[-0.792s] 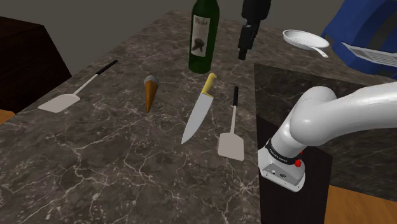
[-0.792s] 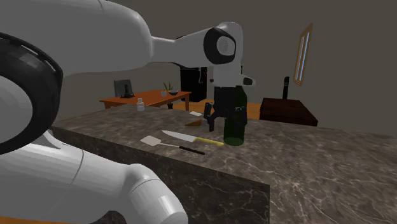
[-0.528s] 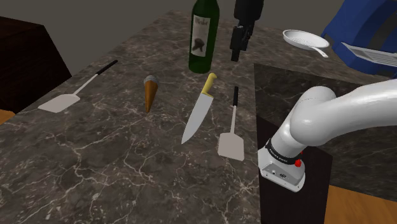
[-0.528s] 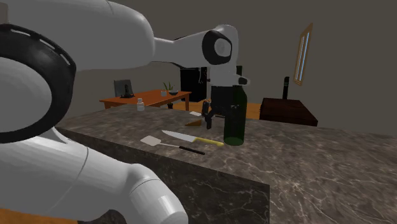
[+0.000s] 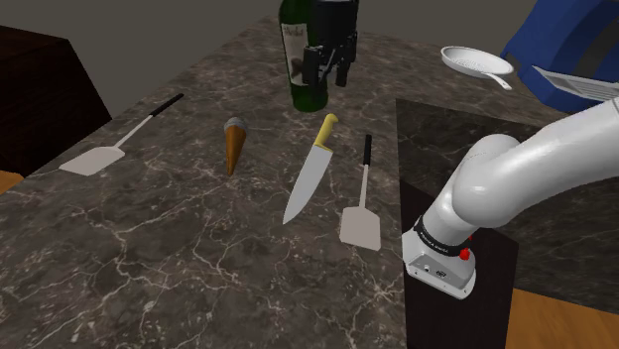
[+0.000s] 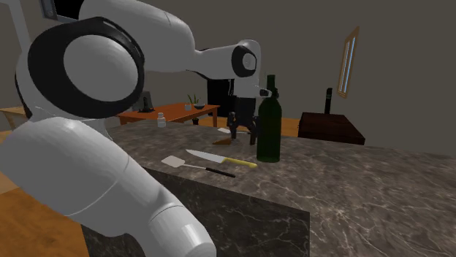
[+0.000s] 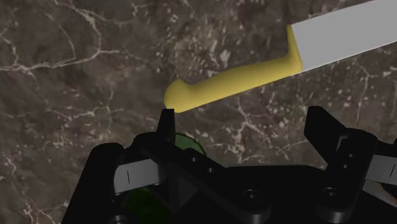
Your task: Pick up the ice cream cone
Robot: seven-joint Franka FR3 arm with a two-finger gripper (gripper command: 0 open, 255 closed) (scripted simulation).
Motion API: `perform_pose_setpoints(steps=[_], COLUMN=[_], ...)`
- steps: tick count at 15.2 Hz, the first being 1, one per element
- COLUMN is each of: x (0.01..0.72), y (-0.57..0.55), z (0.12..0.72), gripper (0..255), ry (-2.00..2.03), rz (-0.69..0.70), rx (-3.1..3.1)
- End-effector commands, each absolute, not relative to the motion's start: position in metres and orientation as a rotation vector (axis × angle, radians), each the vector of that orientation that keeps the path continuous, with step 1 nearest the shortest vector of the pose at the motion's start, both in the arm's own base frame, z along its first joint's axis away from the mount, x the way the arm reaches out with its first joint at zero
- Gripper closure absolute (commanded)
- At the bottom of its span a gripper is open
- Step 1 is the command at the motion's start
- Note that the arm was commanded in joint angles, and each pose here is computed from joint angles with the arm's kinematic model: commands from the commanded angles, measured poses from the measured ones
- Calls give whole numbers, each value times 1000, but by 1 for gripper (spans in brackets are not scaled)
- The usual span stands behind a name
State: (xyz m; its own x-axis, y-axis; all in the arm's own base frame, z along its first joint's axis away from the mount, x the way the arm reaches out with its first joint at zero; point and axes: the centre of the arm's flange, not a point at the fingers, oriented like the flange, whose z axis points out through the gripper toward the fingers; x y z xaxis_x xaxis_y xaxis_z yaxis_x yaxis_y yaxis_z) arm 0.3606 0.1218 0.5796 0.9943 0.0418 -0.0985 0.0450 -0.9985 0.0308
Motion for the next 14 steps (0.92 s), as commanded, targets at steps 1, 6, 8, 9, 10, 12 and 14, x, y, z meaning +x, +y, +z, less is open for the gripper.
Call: perform_pose_setpoints(steps=[1, 6, 8, 9, 10, 12, 14], x=[375, 416, 433, 442, 451, 469, 488], y=[142, 194, 214, 224, 234, 253, 271], z=[575, 570, 567, 566, 565, 562, 560], gripper=[0, 0, 0, 0, 0, 0, 0], ry=[18, -95, -141, -163, -186, -231, -277], rz=[-158, -170, -175, -178, -180, -185, -190], rx=[3106, 3105, 3104, 3103, 3102, 3099, 3095])
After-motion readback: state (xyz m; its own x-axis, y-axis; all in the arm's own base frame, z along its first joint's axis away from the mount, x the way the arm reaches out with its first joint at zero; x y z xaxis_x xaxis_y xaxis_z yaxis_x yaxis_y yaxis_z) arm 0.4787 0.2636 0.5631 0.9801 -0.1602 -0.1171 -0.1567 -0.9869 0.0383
